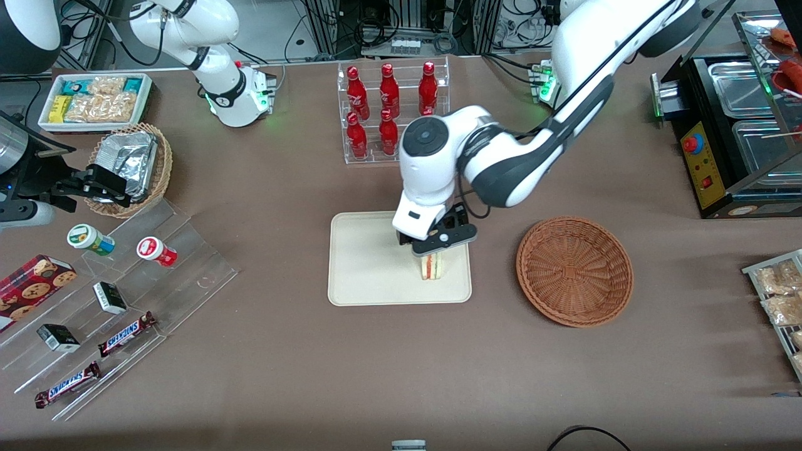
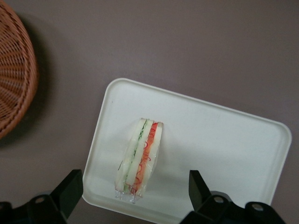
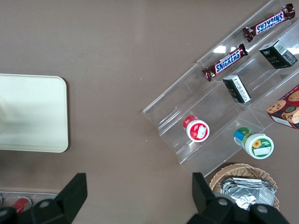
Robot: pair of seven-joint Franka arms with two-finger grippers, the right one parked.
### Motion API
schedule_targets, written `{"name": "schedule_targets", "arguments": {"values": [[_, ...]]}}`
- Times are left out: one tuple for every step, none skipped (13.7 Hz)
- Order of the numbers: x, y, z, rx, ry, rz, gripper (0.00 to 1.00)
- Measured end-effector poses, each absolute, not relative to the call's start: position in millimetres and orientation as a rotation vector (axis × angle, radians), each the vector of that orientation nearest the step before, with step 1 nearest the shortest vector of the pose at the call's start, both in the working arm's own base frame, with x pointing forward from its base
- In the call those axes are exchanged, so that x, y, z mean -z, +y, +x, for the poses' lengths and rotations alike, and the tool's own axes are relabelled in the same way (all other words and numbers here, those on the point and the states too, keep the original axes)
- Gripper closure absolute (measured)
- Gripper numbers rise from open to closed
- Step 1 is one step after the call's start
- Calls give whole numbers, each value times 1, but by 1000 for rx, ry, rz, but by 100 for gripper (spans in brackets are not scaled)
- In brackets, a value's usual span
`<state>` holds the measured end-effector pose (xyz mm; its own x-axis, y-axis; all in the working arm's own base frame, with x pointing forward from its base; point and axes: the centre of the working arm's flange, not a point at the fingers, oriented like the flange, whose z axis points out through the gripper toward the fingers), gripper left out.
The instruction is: Place sandwich from basket to tray
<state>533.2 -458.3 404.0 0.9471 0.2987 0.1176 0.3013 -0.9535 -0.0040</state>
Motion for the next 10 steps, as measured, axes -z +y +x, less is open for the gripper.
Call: {"name": "schedule_targets", "arguments": {"values": [[-422, -452, 536, 185, -499, -3070, 0], [-437, -445, 539, 187, -518, -3049, 0], [-450, -437, 543, 182, -526, -3030, 0], [-460, -430, 547, 161, -521, -3021, 0], [-470, -422, 552, 126, -510, -3021, 0], [-479, -411, 559, 90, -497, -3024, 0], [-489, -395, 567, 49, -479, -3028, 0], [-498, -379, 574, 7, -455, -3043, 0], [-510, -361, 581, -23, -433, -3064, 0], [-522, -342, 587, -45, -413, -3088, 0]]}}
